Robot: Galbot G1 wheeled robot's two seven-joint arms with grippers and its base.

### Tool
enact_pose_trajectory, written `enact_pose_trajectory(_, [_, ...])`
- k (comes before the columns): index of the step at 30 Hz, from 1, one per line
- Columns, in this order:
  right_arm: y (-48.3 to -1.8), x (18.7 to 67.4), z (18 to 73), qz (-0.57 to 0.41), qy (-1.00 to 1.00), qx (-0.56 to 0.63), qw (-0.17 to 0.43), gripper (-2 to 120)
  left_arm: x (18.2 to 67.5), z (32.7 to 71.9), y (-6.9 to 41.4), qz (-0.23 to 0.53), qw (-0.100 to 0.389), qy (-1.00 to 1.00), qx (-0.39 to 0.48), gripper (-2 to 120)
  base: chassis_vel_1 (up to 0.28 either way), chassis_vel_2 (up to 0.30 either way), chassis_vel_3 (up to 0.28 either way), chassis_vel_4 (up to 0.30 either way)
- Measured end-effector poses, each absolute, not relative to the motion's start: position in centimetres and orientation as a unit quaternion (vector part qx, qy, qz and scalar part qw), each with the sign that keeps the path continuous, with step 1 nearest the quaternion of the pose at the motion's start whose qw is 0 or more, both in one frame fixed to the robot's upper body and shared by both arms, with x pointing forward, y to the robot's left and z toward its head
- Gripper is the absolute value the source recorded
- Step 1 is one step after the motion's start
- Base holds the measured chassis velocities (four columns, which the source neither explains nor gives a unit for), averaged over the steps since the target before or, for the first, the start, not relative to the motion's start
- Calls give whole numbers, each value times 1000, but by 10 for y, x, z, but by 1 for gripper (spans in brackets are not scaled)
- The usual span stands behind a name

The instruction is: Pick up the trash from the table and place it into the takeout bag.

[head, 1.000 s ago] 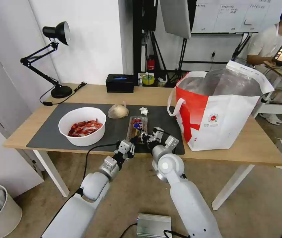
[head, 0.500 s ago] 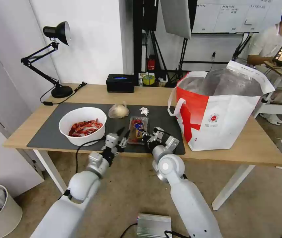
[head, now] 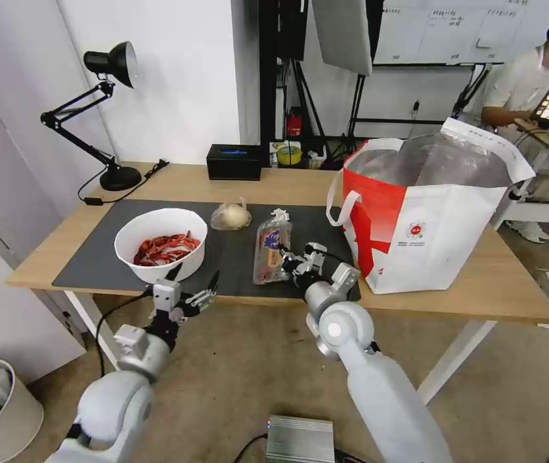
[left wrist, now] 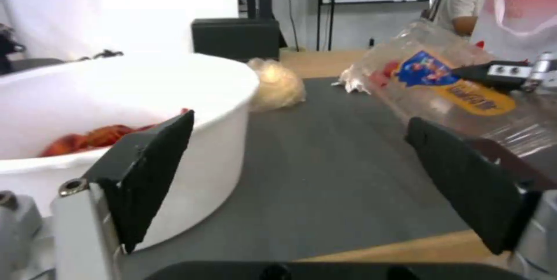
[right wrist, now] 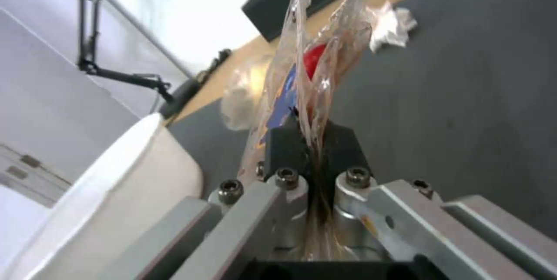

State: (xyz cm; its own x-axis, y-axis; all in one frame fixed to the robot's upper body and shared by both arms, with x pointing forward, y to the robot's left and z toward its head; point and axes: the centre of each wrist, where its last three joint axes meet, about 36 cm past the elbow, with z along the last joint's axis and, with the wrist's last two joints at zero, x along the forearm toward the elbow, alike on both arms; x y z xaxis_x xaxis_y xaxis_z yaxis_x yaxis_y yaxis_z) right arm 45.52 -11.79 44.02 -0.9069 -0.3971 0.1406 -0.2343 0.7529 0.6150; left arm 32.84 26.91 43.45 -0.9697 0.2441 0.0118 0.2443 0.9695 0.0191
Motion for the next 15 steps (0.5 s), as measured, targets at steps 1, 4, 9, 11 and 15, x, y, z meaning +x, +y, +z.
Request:
enact_pose_trajectory(1, [-119, 452, 442, -307, -927, 173, 129, 0, 325, 436, 270, -10, 4, -993, -122, 100, 0, 0, 0, 0])
enact_pose_trajectory(4, [-125, 443, 452, -309, -926, 183, 118, 0, 315, 441, 273, -9, 3, -993, -117, 100, 0, 0, 0, 0])
enact_pose_trajectory(9, [-142, 434, 475, -331, -919, 192, 94, 0, 300, 451, 276, -6, -2, -994, -108, 100, 0, 0, 0, 0])
enact_pose_trajectory(11, [-147, 432, 483, -336, -917, 194, 86, 0, 296, 452, 276, -5, -3, -994, -106, 100, 0, 0, 0, 0])
enact_pose_trajectory(15, [-162, 422, 513, -354, -912, 200, 61, 0, 286, 457, 278, -5, -3, -995, -101, 100, 0, 0, 0, 0])
